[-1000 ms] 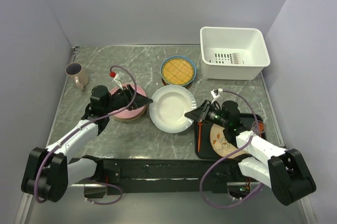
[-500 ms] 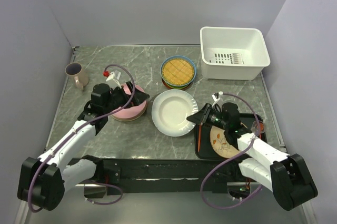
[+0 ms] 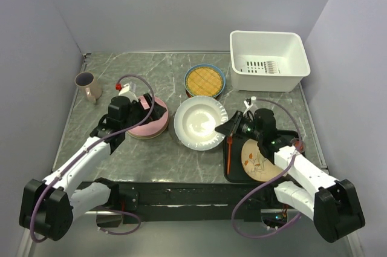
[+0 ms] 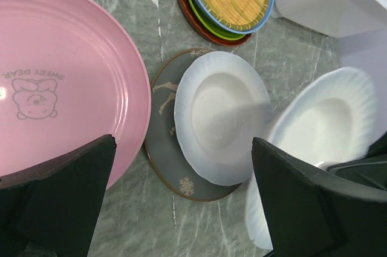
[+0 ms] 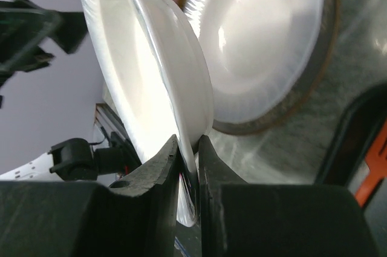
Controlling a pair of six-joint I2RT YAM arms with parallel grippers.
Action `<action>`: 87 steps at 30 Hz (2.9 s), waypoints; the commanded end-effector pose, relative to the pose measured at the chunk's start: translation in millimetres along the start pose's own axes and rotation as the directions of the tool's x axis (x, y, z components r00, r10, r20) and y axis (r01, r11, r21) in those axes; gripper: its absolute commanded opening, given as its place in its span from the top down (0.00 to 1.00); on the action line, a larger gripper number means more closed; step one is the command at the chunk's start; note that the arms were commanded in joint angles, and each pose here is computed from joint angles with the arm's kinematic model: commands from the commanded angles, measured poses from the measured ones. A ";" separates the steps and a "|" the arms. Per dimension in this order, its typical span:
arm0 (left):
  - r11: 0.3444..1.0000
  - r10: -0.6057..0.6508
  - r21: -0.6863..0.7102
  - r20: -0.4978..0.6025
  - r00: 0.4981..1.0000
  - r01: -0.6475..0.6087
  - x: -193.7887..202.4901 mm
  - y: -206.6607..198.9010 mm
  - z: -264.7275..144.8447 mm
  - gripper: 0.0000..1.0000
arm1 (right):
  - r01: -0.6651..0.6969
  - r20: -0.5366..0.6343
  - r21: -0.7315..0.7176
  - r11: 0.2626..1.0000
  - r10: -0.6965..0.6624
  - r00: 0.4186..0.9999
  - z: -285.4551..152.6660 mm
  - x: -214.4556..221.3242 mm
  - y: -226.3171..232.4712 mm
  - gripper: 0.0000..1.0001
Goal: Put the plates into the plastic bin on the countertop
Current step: Place the plate in the plastic bin.
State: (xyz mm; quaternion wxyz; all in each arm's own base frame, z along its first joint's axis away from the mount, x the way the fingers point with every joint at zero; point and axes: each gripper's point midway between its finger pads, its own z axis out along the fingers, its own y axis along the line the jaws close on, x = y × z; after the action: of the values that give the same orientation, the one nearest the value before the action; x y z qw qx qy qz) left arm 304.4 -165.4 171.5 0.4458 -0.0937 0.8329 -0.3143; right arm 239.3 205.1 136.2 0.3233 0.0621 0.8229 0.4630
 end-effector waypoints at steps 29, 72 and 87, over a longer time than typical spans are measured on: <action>0.999 -0.013 0.031 -0.036 0.999 0.014 7.8 -1.2 24.4 0.01 | 0.229 0.304 -0.116 0.967 -0.185 0.935 -24.6 -231.1 134.9 1.00; 0.995 -0.020 0.088 -0.174 0.985 0.036 48.0 0.5 52.3 0.01 | -0.084 0.481 0.004 0.996 0.072 0.874 -21.7 -429.4 -7.4 1.00; 0.996 -0.012 0.083 -0.200 0.980 0.029 56.2 2.0 54.8 0.01 | -0.158 0.504 0.237 0.958 0.018 0.863 -30.1 -441.6 -64.9 1.00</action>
State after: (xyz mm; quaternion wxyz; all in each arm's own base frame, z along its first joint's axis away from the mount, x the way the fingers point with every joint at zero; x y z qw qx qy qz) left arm 314.1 -204.7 103.3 0.3561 -0.0618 0.8661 -0.3454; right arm 571.6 -12.7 271.2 0.4357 0.2830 0.7785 0.3521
